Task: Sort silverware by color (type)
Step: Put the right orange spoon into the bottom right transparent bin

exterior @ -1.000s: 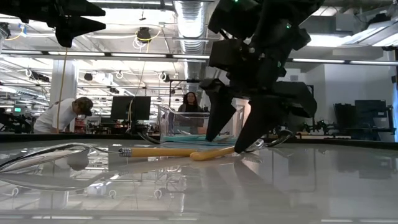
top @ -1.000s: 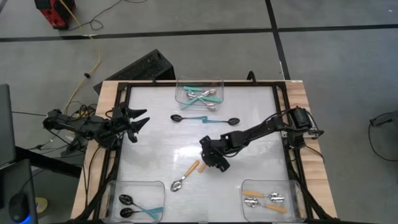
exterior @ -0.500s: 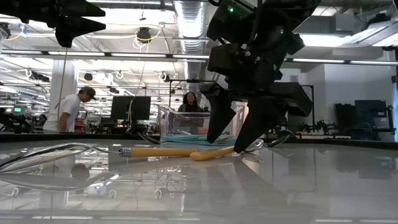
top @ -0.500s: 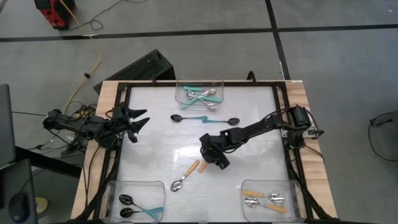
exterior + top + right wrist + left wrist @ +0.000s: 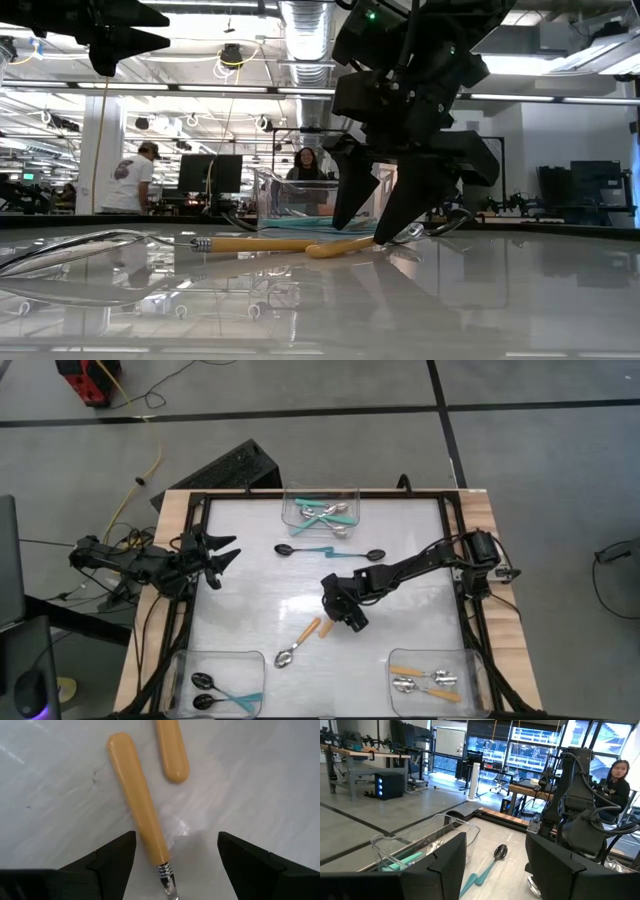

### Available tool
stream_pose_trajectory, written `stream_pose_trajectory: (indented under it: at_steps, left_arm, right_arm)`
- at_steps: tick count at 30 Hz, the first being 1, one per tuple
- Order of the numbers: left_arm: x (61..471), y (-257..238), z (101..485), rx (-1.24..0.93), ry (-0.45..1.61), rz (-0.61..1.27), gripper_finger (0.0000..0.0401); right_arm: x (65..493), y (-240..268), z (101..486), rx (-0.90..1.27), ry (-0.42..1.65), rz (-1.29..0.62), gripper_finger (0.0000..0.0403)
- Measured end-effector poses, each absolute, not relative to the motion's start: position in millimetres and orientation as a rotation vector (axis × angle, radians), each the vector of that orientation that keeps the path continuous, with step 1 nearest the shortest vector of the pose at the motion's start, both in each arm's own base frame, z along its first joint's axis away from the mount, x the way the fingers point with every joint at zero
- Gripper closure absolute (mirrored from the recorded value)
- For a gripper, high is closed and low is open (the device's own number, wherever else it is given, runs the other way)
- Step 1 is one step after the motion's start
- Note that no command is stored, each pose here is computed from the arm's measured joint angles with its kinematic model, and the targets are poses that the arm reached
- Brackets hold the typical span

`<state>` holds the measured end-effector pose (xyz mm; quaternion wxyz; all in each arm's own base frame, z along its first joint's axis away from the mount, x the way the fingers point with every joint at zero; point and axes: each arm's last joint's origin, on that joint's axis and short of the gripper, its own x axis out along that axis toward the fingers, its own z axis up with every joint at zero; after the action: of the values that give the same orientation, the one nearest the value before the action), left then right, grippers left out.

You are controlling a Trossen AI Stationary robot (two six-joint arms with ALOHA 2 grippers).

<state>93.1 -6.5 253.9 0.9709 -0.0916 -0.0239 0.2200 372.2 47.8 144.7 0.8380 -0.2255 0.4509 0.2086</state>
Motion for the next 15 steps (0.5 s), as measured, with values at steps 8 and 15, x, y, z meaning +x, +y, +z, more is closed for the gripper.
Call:
stream_pose_trajectory:
  at_steps: [8,15]
  left_arm:
    - [93.1,-6.5,253.9,-0.185,-0.049,0.444,0.0211]
    - [93.1,-6.5,253.9,-0.185,-0.049,0.444,0.0211]
  right_arm:
    - [370.5,48.6,143.7,-0.476,0.972,0.448,0.0097]
    - [369.9,48.1,143.3,-0.466,0.977,0.461,0.0097]
